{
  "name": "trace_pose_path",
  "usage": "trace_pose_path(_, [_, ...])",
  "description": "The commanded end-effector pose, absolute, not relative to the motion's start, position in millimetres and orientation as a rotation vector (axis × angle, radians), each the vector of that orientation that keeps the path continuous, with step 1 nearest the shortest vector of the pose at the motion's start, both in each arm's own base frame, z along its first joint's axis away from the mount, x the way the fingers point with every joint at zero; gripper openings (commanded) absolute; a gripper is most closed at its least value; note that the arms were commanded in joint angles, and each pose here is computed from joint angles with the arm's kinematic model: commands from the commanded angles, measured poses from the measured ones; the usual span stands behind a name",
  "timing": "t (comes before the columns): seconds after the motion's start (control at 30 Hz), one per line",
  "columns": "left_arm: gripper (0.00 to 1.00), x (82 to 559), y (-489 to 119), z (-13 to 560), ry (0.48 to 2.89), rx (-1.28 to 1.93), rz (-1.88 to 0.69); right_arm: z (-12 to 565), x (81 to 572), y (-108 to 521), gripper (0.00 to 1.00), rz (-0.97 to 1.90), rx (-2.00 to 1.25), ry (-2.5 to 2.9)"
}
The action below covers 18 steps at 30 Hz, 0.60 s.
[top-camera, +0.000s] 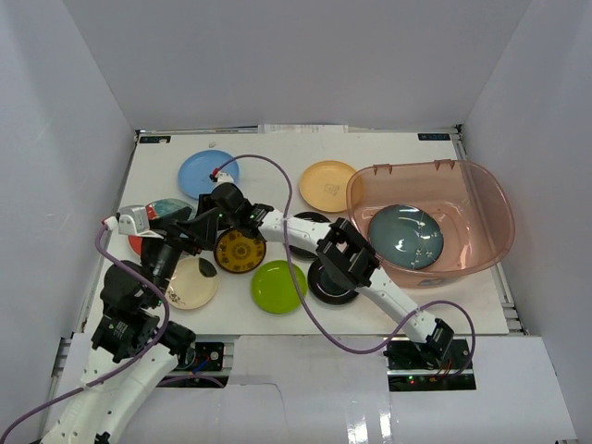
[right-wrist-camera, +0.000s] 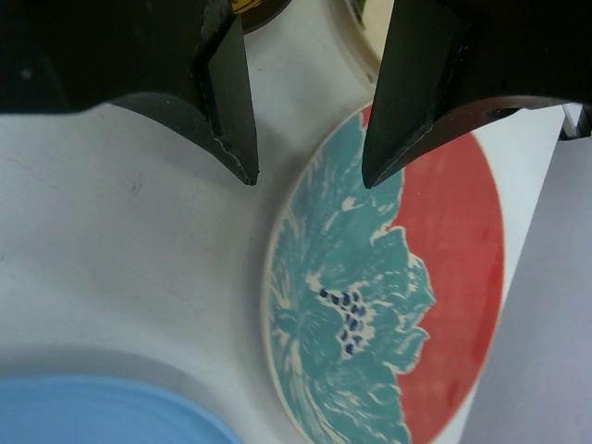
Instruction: Place the plates into the plastic bin on the countertop
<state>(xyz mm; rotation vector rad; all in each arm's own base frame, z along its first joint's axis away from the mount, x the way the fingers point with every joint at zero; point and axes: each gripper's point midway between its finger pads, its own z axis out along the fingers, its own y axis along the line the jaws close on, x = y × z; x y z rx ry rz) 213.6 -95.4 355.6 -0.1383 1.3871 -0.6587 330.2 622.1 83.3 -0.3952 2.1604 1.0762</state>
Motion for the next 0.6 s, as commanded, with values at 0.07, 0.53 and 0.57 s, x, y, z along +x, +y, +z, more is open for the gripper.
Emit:
trace_pose_path(0.07, [0.98,210.5,-99.5,355.9,1.354,-0.119,-0.691,69.9,329.2,632.4,0.55,1.173,-0.281,2.202])
trace_pose_path(0.53, [0.98,202.8,-99.4,358.9,1.334,-0.108,-0.708,40.2,321.9,658.4,0.48,1.408,-0.118,2.228])
trace_pose_path(0.57, [0.98,202.7,-99.4,358.5,1.334,-0.109,-0.709,37.1,321.1,659.5,0.48,1.412,-0.113,2.230])
